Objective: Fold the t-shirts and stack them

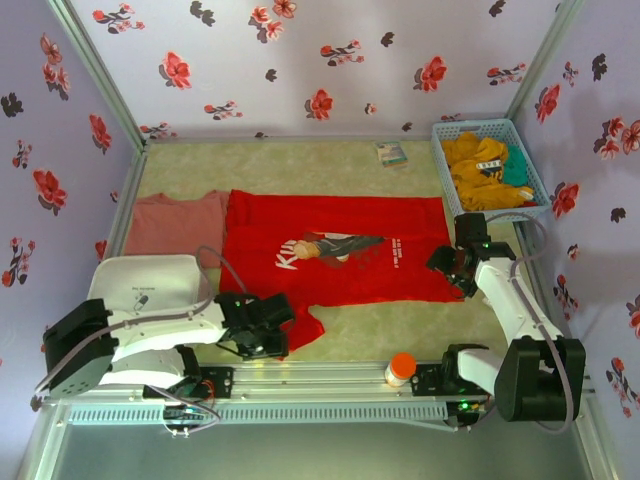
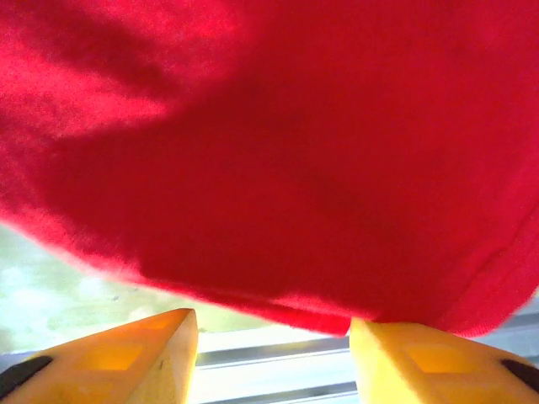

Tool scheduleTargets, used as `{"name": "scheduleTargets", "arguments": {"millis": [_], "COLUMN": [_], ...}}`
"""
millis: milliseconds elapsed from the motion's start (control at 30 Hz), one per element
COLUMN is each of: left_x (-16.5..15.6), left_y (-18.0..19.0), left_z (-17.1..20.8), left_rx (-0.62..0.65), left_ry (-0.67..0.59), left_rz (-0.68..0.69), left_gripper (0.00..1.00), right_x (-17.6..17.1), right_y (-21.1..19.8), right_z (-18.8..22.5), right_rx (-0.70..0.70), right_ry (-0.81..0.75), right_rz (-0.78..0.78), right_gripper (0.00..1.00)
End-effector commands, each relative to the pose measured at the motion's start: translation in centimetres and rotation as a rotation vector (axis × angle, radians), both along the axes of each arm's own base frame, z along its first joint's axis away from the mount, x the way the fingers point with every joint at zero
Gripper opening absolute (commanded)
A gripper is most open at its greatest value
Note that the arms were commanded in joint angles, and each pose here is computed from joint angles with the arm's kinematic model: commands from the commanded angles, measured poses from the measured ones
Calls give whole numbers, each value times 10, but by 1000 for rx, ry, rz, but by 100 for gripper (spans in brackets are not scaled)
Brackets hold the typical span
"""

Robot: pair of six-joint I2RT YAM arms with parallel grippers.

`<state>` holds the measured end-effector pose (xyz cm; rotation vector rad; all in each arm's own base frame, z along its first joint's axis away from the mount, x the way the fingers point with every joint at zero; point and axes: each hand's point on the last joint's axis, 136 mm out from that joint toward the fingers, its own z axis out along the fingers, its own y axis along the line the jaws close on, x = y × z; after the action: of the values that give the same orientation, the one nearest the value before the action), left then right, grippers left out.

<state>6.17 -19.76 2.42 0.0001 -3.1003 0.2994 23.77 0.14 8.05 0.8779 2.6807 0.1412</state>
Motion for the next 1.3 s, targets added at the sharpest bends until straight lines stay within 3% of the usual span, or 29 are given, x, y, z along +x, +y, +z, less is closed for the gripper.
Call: {"name": "scheduleTargets", "arguments": {"millis": [0, 233, 700, 1067, 1267], "left_x": [10, 9, 6, 17, 18], "left_y": [-13, -10, 8, 21, 28], "left_z": [3, -9, 4, 55, 66], "left_rx": [7, 73, 161, 193, 156], "left_ry": [-36, -10, -6, -61, -70], "left_rz": [-10, -27, -68, -131, -130], "left_gripper": [51, 43, 0, 0, 0], "right_x": [-13, -23, -32, -24, -25], "right_y": [-8, -14, -9, -14, -11], "right_z": [-12, -22, -63, -62, -71], "right_rx": [-27, -45, -13, -48, -29], "right_ry": [59, 100, 187, 164, 184], "right_rz": [-33, -80, -90, -77, -74], "right_gripper": [79, 68, 46, 36, 22]}}
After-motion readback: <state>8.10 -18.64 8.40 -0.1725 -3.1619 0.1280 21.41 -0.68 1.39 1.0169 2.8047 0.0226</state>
